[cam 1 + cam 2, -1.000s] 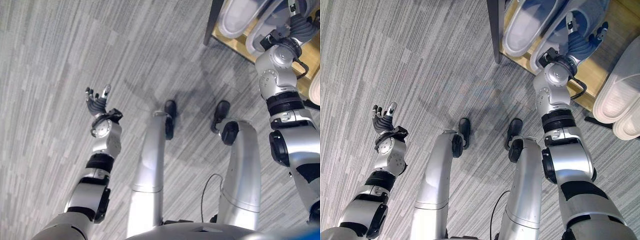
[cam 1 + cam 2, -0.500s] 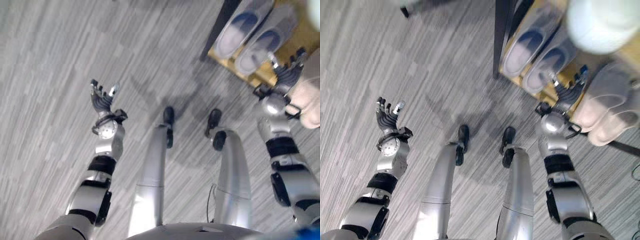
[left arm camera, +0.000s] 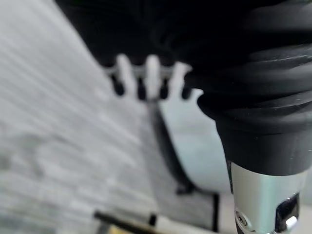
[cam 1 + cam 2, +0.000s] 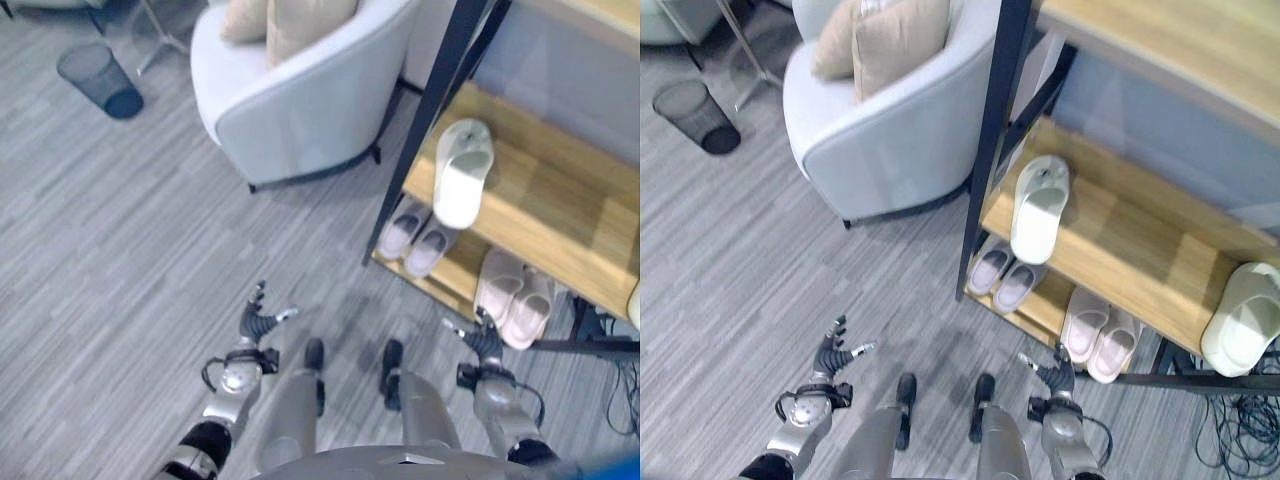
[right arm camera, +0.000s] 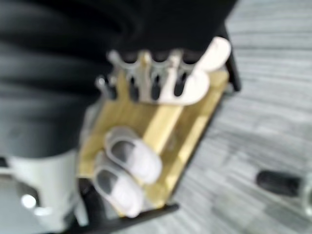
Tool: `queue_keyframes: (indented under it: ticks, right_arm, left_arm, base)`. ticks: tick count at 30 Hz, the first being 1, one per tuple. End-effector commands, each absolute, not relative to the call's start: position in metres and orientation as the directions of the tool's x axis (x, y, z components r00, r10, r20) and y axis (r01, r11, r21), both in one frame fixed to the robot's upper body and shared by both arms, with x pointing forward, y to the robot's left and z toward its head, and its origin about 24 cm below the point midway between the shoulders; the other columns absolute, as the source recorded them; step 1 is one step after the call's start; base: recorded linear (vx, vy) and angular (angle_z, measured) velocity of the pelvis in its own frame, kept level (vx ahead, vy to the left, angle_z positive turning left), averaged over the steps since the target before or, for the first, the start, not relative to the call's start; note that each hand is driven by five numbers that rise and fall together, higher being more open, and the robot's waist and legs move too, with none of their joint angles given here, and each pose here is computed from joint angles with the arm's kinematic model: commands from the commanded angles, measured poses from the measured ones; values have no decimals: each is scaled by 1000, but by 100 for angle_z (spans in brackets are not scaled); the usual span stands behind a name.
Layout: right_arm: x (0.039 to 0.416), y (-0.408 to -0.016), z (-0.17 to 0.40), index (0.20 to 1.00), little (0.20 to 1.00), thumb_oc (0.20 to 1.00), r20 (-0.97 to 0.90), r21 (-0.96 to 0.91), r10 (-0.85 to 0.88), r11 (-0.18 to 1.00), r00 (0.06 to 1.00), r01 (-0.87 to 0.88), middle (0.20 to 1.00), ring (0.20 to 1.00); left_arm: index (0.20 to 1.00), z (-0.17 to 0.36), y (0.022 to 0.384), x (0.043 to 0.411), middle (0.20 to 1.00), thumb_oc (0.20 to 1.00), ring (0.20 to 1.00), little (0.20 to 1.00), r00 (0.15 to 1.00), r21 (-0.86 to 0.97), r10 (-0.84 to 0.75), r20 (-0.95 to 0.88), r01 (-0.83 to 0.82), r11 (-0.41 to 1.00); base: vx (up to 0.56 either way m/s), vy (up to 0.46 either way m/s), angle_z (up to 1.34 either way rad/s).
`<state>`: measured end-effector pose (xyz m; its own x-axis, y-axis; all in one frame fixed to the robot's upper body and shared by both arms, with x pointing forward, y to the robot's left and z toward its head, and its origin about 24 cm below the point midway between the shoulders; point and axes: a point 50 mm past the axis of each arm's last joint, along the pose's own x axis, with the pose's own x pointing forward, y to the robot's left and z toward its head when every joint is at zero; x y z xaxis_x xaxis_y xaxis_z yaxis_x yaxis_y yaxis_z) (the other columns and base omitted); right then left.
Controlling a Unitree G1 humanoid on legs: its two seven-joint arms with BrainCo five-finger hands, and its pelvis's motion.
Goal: Arrange the slippers neatly on the shoe rack.
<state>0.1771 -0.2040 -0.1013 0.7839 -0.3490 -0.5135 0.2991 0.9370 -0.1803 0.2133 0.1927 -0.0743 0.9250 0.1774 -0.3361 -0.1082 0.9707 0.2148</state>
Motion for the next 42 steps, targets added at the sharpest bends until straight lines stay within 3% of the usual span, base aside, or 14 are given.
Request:
queue_keyframes:
  ticks: [1, 7, 16, 20, 24, 29, 38, 42]
  right_arm:
    - [186, -208, -89, 1000, 1000, 1000, -452, -165, -292, 956, 843, 242, 1000, 1000]
    - [158, -200, -106, 1000, 1000, 1000, -543, -206, -192, 974, 817, 92, 1000, 1000]
    - [144, -217, -115, 1000, 1000, 1000, -600, -290, -224, 956, 768, 52, 1000, 1000]
    - [148, -217, -113, 1000, 1000, 1000, -597, -296, -216, 954, 773, 38, 1000, 1000]
    - [163, -212, -109, 1000, 1000, 1000, -582, -279, -188, 960, 791, 23, 1000, 1000]
    - [165, -206, -109, 1000, 1000, 1000, -580, -258, -158, 966, 799, 4, 1000, 1000]
    - [158, -203, -118, 1000, 1000, 1000, -630, -295, -139, 953, 764, -70, 1000, 1000]
    - [156, -203, -118, 1000, 1000, 1000, -630, -305, -149, 950, 762, -66, 1000, 1000]
  left_arm:
    - [1000, -61, 185, 229, 1000, 1000, 1000, 1000, 964, 335, 48, -263, 45, 941]
    - [1000, -91, 167, 196, 1000, 1000, 1000, 1000, 898, 425, -117, -424, 312, 850]
    - [1000, -95, 146, 197, 1000, 1000, 1000, 1000, 880, 382, -166, -445, 354, 853]
    - [1000, -78, 128, 211, 1000, 1000, 1000, 1000, 878, 406, -292, -380, 442, 800]
    - [1000, -45, 107, 224, 1000, 1000, 1000, 1000, 824, 458, -500, -267, 565, 686]
    - [1000, -24, 89, 235, 1000, 1000, 1000, 1000, 791, 473, -584, -185, 592, 652]
    - [1000, 23, 42, 241, 1000, 1000, 1000, 1000, 652, 417, -758, -7, 691, 590]
    - [1000, 35, 32, 250, 1000, 1000, 1000, 1000, 651, 460, -758, 39, 661, 592]
  base:
    - [81, -1, -7]
    - [123, -77, -24]
    - [-39, 41, -68]
    - [-72, 185, -95]
    - [-107, 94, -84]
    - [-54, 3, -43]
    - [54, -75, -2]
    - [18, -89, 11]
